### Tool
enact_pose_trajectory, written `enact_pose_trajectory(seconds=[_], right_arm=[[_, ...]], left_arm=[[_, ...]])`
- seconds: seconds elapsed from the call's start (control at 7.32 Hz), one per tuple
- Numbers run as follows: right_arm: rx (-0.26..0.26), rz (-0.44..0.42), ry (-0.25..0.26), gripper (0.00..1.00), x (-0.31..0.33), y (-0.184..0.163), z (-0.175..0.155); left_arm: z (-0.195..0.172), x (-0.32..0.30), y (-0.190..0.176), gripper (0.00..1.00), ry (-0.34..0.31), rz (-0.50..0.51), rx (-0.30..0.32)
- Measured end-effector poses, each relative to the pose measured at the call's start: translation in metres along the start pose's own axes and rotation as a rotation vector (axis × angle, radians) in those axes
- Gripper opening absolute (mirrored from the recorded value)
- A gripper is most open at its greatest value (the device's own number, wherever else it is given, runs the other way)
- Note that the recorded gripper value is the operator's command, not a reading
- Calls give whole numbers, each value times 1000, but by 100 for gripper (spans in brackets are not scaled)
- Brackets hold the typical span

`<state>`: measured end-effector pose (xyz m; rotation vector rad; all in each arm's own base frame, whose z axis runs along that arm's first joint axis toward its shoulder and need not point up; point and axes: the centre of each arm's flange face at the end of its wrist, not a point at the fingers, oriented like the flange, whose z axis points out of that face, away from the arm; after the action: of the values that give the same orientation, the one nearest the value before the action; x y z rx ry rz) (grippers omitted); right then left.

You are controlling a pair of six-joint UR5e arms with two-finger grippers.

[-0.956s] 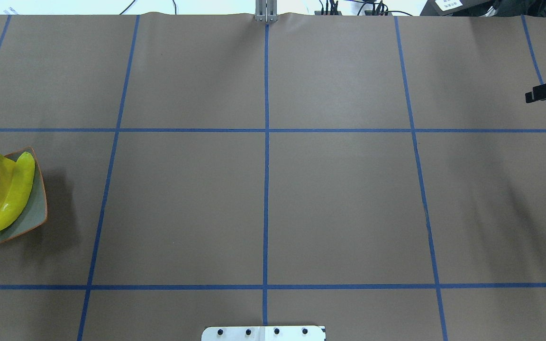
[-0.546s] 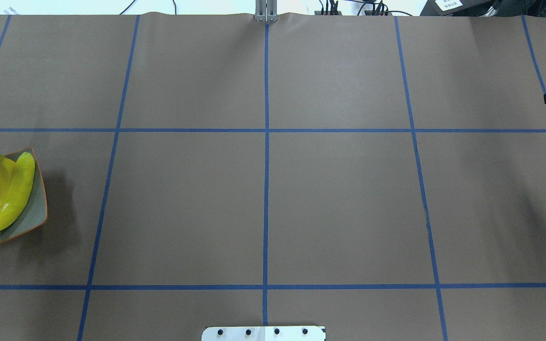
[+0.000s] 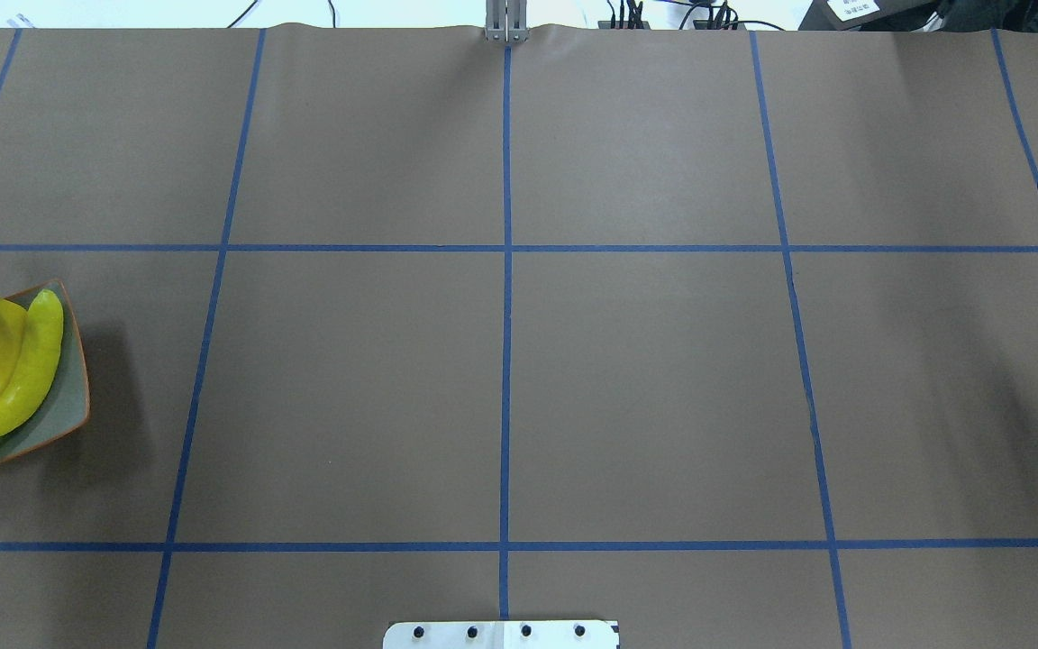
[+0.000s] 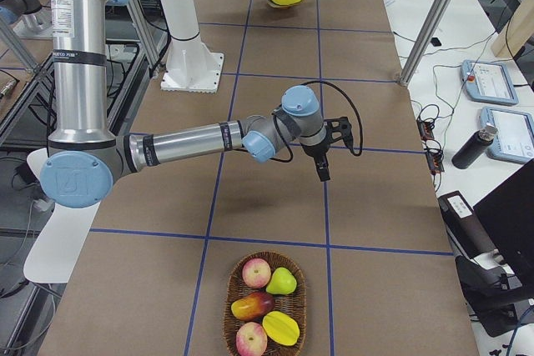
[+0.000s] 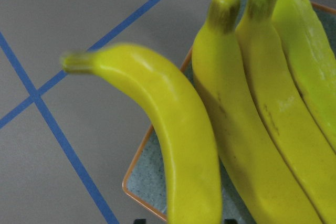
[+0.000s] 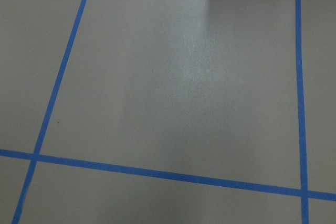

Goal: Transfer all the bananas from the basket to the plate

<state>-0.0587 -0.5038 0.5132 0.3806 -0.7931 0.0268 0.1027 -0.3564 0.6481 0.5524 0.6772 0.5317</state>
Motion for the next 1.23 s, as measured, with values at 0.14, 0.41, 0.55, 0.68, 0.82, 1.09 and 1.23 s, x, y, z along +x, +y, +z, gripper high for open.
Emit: enact_pose_trajectory(seconds=[0.14,0.41,0.55,0.68,0.82,1.09,1.23], right_arm=[[0,1,0,100,0,0,0],[-1,2,1,100,1,0,0],[0,4,1,100,2,0,-1],[1,9,2,100,6,-1,-2],[-3,15,-4,100,15,-1,-5],[-32,26,-33,100,50,5,-10],[-48,43,-35,100,66,13,-9]], left_arm=[[1,0,-5,100,1,5,7],[1,3,-22,100,11,17,29],[-1,5,-31,100,32,20,43],[-7,1,-42,100,52,8,58],[-20,-13,-59,100,55,-33,64],[-57,-39,-98,100,46,-119,33],[-76,-53,-110,100,36,-130,-1]])
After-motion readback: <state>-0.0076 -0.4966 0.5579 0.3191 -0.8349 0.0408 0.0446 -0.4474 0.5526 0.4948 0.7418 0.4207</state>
